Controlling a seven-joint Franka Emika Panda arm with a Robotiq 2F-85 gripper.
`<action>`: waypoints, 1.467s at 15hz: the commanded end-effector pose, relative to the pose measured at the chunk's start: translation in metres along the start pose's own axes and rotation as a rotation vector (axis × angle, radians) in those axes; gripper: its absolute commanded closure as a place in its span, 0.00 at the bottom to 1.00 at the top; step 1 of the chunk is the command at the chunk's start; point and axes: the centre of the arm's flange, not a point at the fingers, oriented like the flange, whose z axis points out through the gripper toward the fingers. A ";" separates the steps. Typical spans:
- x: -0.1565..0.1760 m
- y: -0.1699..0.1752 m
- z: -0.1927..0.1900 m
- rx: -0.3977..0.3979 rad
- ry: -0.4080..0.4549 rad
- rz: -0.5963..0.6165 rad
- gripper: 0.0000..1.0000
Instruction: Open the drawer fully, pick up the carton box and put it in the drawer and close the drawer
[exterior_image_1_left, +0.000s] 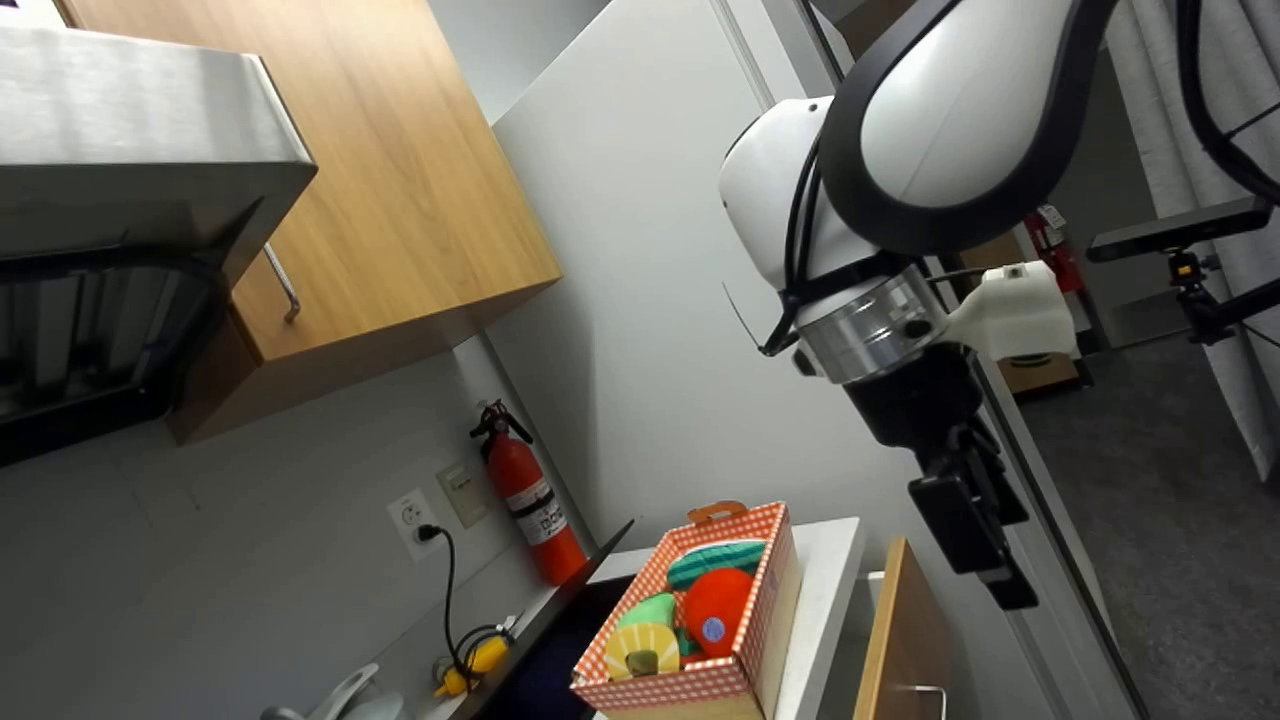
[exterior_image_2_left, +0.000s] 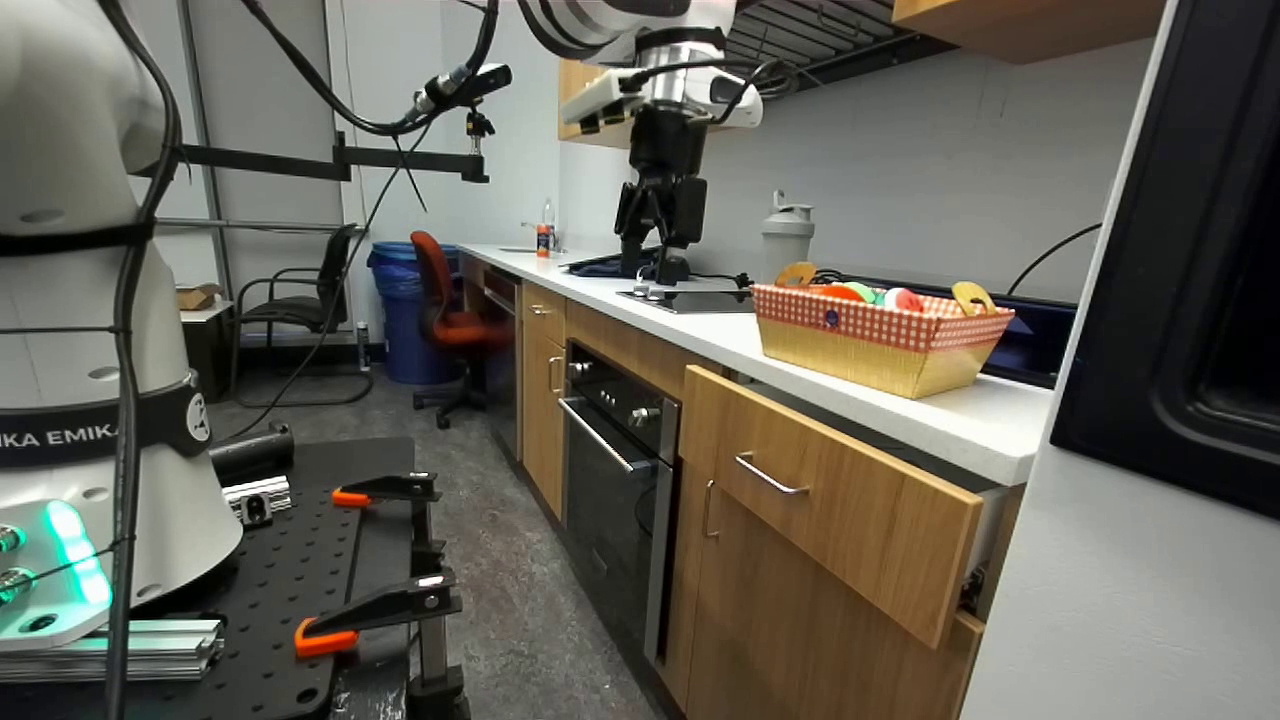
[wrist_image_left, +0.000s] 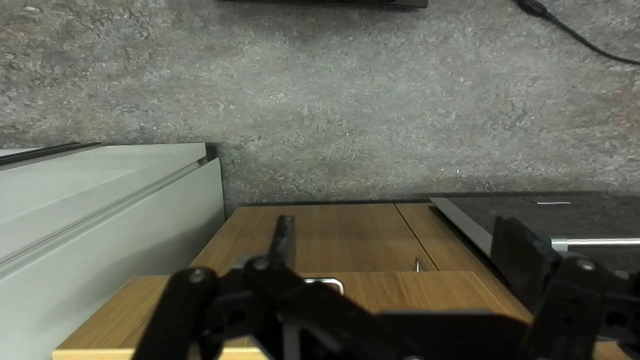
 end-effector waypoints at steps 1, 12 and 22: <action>0.021 -0.005 0.014 -0.010 -0.003 -0.012 0.27; 0.076 -0.007 0.055 -0.001 0.049 -0.001 0.98; 0.132 0.019 0.074 -0.018 0.229 0.052 1.00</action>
